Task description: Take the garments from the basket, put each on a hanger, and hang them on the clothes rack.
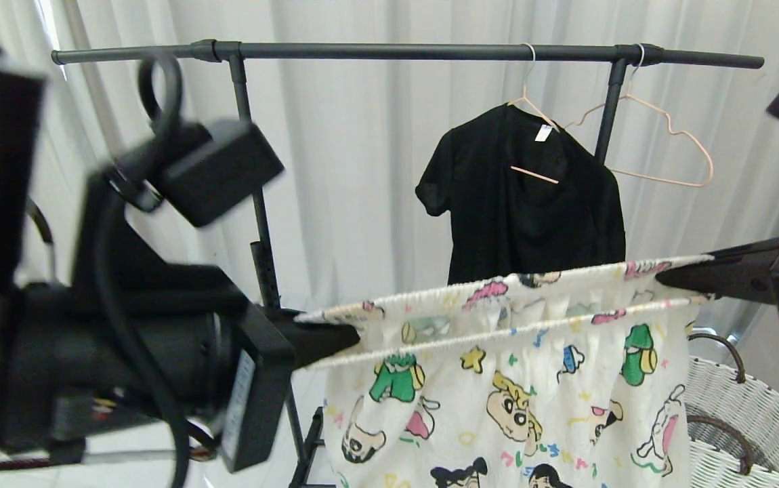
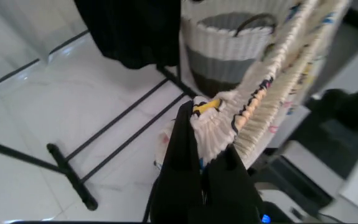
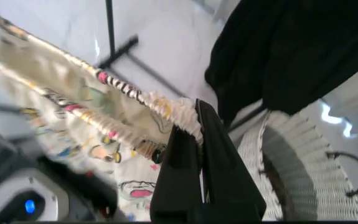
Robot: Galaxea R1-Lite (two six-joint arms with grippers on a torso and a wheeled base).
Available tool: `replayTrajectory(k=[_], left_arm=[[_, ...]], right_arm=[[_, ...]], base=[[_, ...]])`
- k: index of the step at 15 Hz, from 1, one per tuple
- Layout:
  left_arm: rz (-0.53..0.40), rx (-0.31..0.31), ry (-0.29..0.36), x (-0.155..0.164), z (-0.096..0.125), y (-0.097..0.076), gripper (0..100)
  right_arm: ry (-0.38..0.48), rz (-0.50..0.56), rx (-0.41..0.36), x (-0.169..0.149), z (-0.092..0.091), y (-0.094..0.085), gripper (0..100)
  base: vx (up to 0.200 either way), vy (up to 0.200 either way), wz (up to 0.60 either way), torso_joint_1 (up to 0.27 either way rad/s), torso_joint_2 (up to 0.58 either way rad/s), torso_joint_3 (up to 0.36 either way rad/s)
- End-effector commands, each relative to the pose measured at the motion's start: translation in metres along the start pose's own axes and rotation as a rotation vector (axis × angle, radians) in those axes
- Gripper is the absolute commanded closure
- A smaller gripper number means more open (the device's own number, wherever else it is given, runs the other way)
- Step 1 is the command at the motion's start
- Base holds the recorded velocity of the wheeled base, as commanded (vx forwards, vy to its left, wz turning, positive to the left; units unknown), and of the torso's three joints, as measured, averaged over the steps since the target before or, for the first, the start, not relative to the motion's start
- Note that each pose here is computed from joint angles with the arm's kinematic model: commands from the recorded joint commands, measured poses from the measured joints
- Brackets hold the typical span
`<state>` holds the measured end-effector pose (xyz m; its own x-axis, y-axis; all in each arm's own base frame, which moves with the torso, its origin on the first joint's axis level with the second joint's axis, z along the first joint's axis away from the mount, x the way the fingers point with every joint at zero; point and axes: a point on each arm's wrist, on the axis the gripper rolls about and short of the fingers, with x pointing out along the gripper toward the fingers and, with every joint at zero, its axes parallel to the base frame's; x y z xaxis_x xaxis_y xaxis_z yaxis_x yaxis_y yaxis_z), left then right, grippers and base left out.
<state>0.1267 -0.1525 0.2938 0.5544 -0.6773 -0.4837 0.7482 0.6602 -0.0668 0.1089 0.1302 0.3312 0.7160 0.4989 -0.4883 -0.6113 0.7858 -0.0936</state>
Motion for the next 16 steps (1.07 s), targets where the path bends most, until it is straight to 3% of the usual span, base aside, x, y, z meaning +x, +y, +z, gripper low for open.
replayTrajectory(k=[1,4,7,9,13,16], left_arm=[[-0.050,-0.021,-0.056,-0.063,0.046,0.003,100],[-0.031,-0.005,-0.062,-0.076,0.041,0.003,100],[-0.012,0.123,-0.067,-0.075,0.040,0.003,100],[-0.003,0.156,-0.118,-0.064,0.049,0.004,100],[0.022,0.168,-0.195,-0.025,0.070,0.005,100],[0.054,0.167,-0.193,-0.017,0.073,0.006,100]], right_arm=[[-0.090,-0.018,0.035,-0.017,0.028,-0.008,100],[-0.138,-0.016,0.044,-0.026,0.045,-0.011,100],[-0.114,-0.009,0.006,-0.052,0.031,-0.016,100],[-0.083,0.060,-0.055,-0.081,0.013,-0.016,100],[-0.046,0.258,-0.160,-0.087,0.002,0.002,100],[-0.065,0.284,-0.170,-0.076,0.011,0.014,100]], base=[[0.000,0.000,0.00,0.000,0.00,0.000],[0.000,0.000,0.00,0.000,0.00,0.000],[0.000,0.000,0.00,0.000,0.00,0.000],[0.000,0.000,0.00,0.000,0.00,0.000],[0.000,0.000,0.00,0.000,0.00,0.000],[0.000,0.000,0.00,0.000,0.00,0.000]])
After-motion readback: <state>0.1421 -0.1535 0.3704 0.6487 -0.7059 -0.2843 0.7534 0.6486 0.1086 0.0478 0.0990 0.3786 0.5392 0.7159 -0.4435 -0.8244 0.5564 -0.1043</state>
